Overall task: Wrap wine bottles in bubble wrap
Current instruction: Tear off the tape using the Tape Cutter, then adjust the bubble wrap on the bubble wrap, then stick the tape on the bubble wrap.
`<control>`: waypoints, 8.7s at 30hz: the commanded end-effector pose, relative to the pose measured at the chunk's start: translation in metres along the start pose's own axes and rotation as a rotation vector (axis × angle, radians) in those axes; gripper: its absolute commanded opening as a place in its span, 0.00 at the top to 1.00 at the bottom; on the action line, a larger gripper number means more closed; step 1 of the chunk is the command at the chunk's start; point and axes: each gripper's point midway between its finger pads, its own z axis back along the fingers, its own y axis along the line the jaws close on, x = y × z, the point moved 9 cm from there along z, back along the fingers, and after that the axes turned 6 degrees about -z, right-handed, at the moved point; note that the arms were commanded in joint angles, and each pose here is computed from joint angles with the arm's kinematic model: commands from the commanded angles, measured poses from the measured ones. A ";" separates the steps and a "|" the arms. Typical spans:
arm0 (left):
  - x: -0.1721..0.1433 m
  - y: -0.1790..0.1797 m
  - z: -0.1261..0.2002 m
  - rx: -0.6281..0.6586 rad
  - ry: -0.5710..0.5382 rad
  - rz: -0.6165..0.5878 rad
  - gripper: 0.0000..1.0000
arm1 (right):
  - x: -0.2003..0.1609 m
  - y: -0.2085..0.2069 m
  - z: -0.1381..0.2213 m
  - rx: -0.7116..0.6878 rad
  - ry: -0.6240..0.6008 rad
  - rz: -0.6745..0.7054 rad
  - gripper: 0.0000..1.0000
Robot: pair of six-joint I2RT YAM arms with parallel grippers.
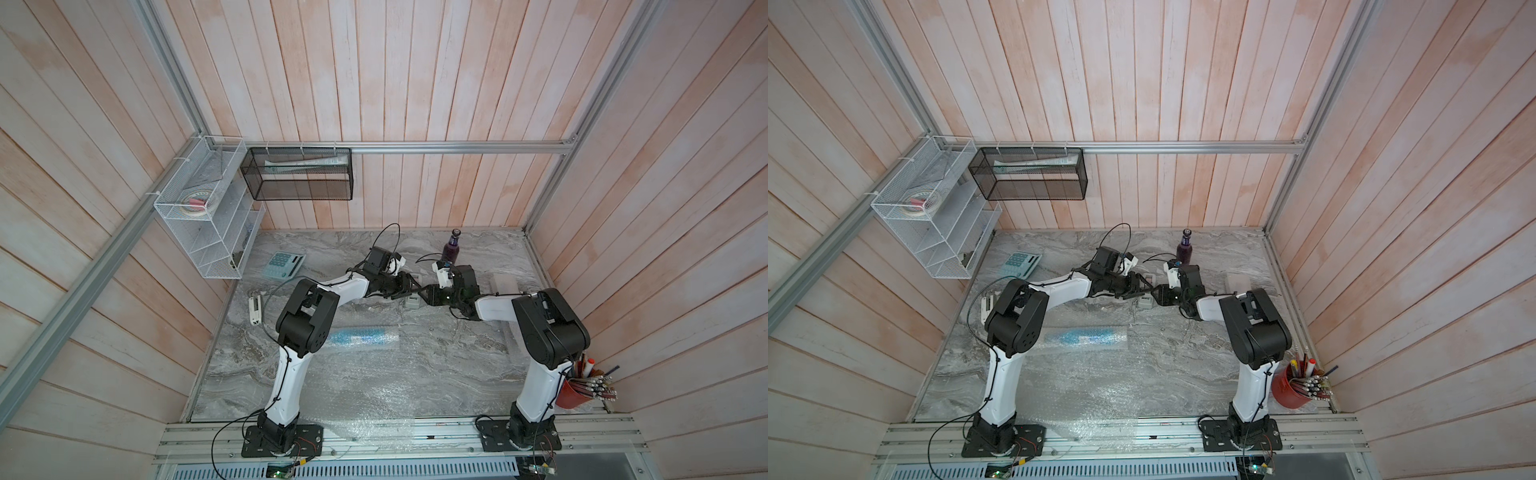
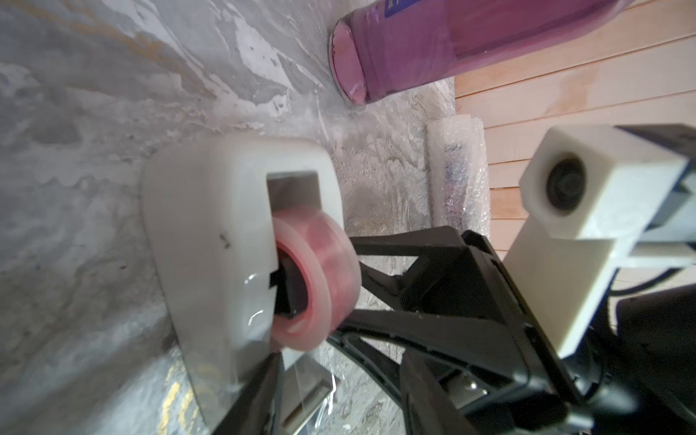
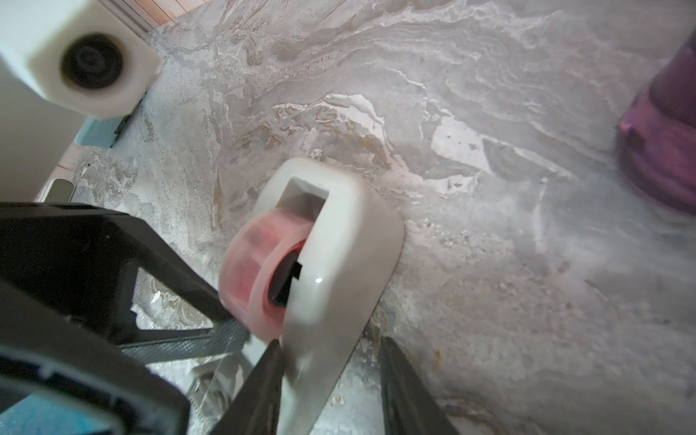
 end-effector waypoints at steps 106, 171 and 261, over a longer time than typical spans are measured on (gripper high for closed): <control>-0.032 -0.023 0.111 0.157 0.118 0.043 1.00 | 0.012 0.058 0.066 0.240 -0.044 0.246 0.25; -0.117 0.011 0.277 0.321 -0.032 0.255 1.00 | -0.045 0.166 -0.109 0.654 0.654 0.436 0.80; -0.090 0.069 0.192 0.276 0.239 0.333 1.00 | -0.017 0.214 -0.013 0.760 0.487 0.618 0.44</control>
